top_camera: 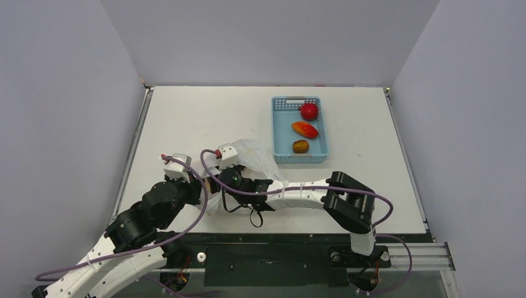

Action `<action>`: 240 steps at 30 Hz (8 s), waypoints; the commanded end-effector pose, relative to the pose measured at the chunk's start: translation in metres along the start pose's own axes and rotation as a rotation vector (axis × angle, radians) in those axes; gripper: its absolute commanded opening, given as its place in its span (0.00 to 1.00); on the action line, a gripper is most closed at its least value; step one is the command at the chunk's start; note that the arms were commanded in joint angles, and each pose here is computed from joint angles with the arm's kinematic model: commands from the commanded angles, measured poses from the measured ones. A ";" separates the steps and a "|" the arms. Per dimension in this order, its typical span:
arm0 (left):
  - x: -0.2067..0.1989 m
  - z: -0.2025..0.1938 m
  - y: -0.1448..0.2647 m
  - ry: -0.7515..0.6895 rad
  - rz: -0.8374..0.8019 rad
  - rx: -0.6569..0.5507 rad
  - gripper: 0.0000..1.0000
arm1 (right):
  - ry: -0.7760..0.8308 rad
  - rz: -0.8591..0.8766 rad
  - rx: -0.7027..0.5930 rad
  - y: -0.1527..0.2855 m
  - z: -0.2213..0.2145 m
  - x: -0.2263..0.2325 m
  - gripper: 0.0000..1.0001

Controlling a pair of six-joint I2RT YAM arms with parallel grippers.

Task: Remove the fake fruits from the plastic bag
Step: Take out the fake fruit from the plastic bag, then place the fake fruit in the bin, then take out the fake fruit from the plastic bag.

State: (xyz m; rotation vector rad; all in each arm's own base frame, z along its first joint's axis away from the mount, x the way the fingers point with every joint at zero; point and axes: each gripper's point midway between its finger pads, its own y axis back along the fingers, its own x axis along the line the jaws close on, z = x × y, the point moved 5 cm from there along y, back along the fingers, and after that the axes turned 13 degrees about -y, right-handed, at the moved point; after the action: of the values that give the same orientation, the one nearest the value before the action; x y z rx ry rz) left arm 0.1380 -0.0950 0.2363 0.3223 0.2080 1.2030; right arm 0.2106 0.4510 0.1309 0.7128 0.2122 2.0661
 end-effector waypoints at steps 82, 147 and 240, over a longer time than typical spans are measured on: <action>0.005 0.011 0.003 0.037 0.056 -0.025 0.00 | -0.444 -0.644 0.033 0.083 0.154 -0.333 0.41; -0.027 0.007 -0.003 -0.029 -0.119 0.018 0.00 | -0.077 0.254 -0.112 0.095 0.012 -0.009 0.11; -0.021 0.006 0.005 -0.027 -0.054 0.002 0.00 | -0.092 0.319 0.028 0.080 0.056 -0.037 0.00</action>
State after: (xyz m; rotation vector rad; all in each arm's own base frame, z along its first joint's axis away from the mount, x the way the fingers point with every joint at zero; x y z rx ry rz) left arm 0.1266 -0.1173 0.2246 0.4056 0.1880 1.1099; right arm 0.2182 0.3625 0.1484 0.8458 0.2127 2.1766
